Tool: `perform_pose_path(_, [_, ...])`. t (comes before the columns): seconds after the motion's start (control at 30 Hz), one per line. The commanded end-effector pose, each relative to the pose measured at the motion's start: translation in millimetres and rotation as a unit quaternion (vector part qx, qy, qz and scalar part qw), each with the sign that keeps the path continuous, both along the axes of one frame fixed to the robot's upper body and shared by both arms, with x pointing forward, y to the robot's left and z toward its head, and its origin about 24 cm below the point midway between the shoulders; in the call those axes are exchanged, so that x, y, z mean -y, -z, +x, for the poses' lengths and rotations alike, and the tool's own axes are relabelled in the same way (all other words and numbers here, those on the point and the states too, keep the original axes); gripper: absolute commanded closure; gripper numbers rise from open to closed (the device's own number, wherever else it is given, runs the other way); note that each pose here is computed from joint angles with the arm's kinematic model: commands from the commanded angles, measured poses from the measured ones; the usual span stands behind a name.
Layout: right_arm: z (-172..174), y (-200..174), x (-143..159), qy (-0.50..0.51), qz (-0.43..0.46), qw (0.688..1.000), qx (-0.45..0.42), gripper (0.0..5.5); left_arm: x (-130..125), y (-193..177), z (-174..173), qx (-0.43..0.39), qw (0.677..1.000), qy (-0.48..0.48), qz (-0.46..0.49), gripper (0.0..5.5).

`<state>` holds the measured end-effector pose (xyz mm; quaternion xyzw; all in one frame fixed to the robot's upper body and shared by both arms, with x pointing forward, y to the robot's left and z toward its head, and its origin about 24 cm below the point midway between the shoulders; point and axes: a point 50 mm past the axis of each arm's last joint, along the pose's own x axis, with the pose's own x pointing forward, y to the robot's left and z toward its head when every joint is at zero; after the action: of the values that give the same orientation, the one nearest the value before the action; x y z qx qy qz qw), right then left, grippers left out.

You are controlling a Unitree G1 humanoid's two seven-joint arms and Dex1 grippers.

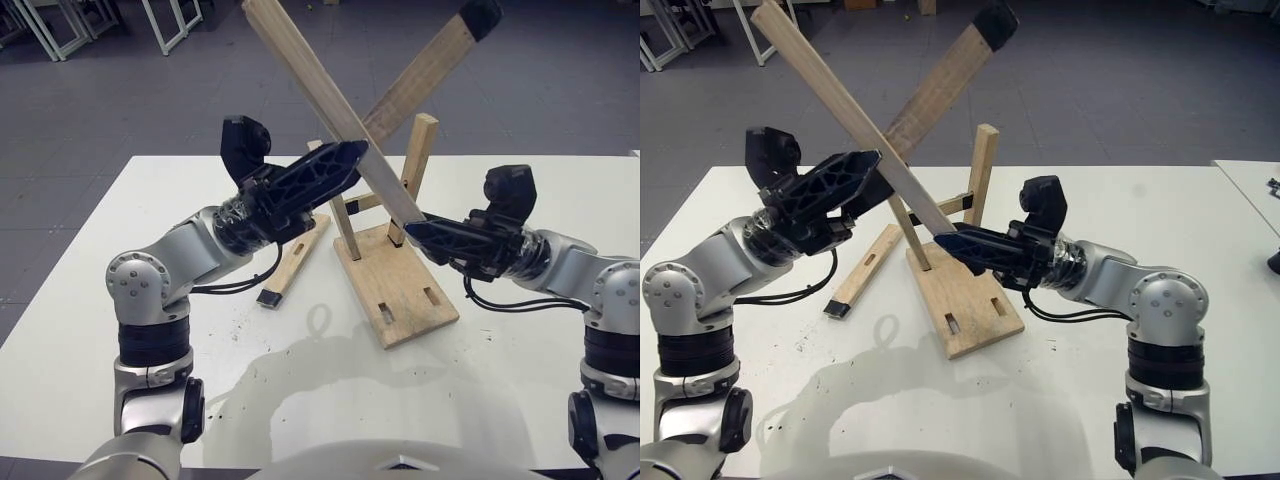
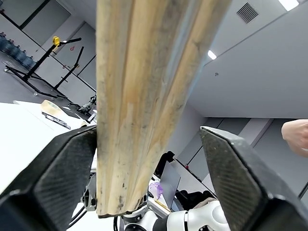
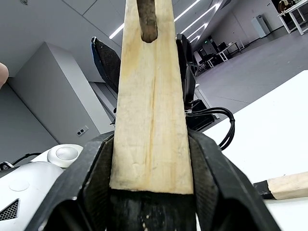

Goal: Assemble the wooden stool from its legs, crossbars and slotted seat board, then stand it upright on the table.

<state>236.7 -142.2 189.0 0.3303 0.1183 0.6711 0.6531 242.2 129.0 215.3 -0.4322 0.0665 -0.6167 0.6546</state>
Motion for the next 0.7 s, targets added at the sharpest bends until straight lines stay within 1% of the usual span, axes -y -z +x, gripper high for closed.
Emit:
perform_pose_path(0.03, [-1, 2, 0, 0.013, -0.043, 0.999, 0.023, 3.50, 2, 12, 6, -0.009, 0.999, -0.011, 0.045, 2.02])
perform_pose_path(0.17, [-2, 8, -4, 0.019, -0.078, 0.996, 0.050, 3.50, 0, 14, 8, -0.010, 0.999, -0.010, 0.048, 2.71])
perform_pose_path(0.27, [-3, 9, -5, 0.018, -0.079, 0.995, 0.056, 3.50, -1, 14, 7, -0.002, 0.999, -0.003, 0.049, 3.15])
perform_pose_path(0.4, [-3, 8, -5, 0.014, -0.071, 0.996, 0.052, 3.50, -6, 19, 2, 0.004, 0.998, 0.017, 0.061, 3.21])
perform_pose_path(0.5, [-3, 8, -5, 0.010, -0.069, 0.996, 0.048, 3.50, -13, 21, 7, -0.001, 0.998, -0.004, 0.063, 3.22])
perform_pose_path(0.53, [-3, 8, -4, 0.015, -0.071, 0.996, 0.049, 3.14, -16, 21, 10, -0.002, 0.998, -0.016, 0.062, 3.23])
perform_pose_path(0.6, [-1, 9, -3, 0.025, -0.077, 0.995, 0.052, 2.80, -21, 20, 16, -0.005, 0.997, -0.039, 0.063, 3.36])
perform_pose_path(0.67, [1, 14, 4, 0.049, -0.106, 0.992, 0.056, 2.34, -28, 20, 23, -0.004, 0.995, -0.069, 0.069, 3.45])
perform_pose_path(0.7, [1, 19, 10, 0.060, -0.123, 0.989, 0.056, 2.31, -32, 20, 25, -0.002, 0.994, -0.084, 0.072, 3.45])
